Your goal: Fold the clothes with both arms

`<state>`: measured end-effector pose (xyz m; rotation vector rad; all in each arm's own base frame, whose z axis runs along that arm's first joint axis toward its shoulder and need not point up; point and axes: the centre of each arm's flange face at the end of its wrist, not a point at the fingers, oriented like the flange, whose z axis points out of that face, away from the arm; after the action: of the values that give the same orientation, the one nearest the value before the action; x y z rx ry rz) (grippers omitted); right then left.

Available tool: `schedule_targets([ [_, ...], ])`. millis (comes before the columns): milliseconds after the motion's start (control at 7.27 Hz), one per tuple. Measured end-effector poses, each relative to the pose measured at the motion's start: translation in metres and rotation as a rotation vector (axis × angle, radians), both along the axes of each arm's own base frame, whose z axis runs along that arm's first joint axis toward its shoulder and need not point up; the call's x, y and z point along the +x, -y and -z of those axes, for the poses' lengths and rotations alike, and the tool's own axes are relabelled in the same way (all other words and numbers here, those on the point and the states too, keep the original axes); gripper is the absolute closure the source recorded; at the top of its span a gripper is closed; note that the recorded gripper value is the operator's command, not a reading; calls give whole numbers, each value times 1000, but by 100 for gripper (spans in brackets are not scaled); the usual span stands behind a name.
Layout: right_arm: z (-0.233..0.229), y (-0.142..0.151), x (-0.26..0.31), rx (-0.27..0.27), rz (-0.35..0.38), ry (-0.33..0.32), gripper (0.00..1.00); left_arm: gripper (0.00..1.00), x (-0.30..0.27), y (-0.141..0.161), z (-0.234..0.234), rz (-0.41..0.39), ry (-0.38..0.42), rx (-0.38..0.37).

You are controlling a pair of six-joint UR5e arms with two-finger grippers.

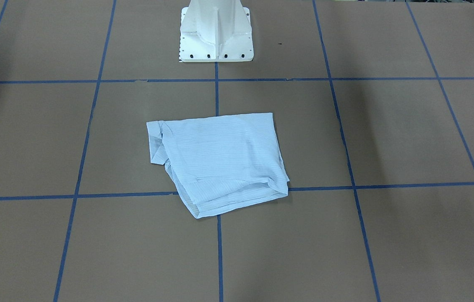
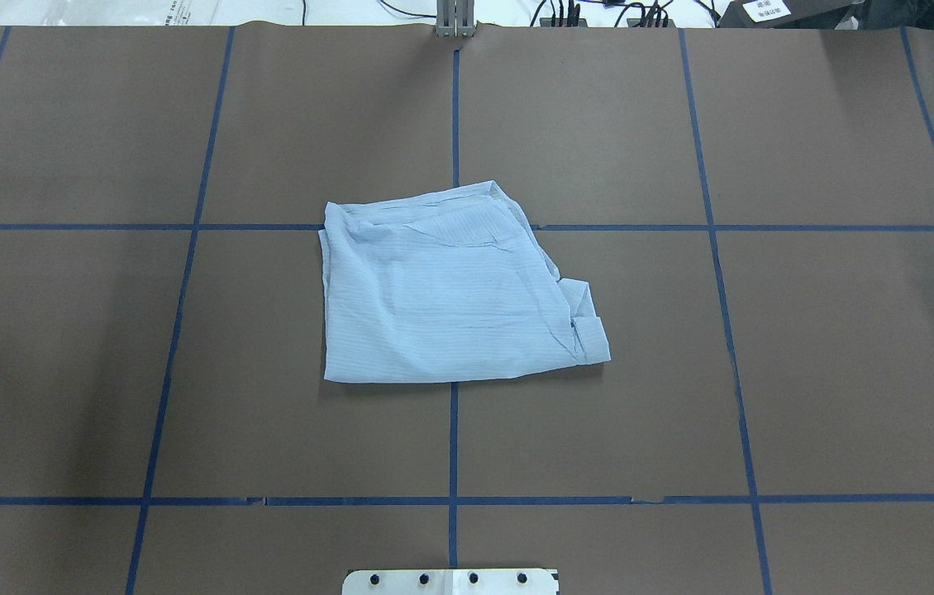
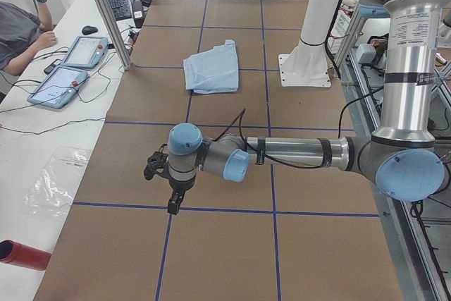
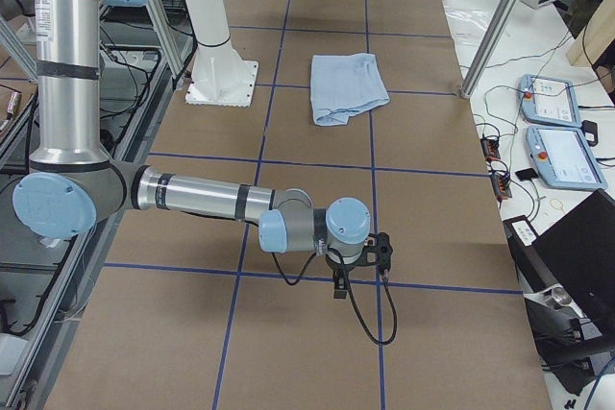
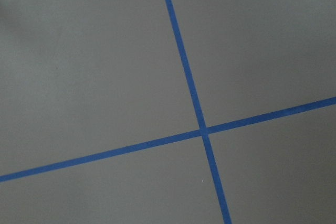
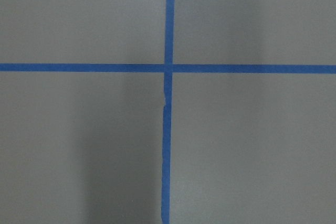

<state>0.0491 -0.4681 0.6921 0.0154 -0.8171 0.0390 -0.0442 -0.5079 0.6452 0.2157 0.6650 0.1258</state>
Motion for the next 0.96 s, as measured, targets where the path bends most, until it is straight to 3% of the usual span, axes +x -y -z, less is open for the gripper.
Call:
schedule_targets([
  [413,15,-2,9,-48,-22,7,0,0,0,-2,-10,-1,1,-69],
  [963,55,-17,11,-65,-70,17,0,0,-1,-4,-18,-12,3,-79],
])
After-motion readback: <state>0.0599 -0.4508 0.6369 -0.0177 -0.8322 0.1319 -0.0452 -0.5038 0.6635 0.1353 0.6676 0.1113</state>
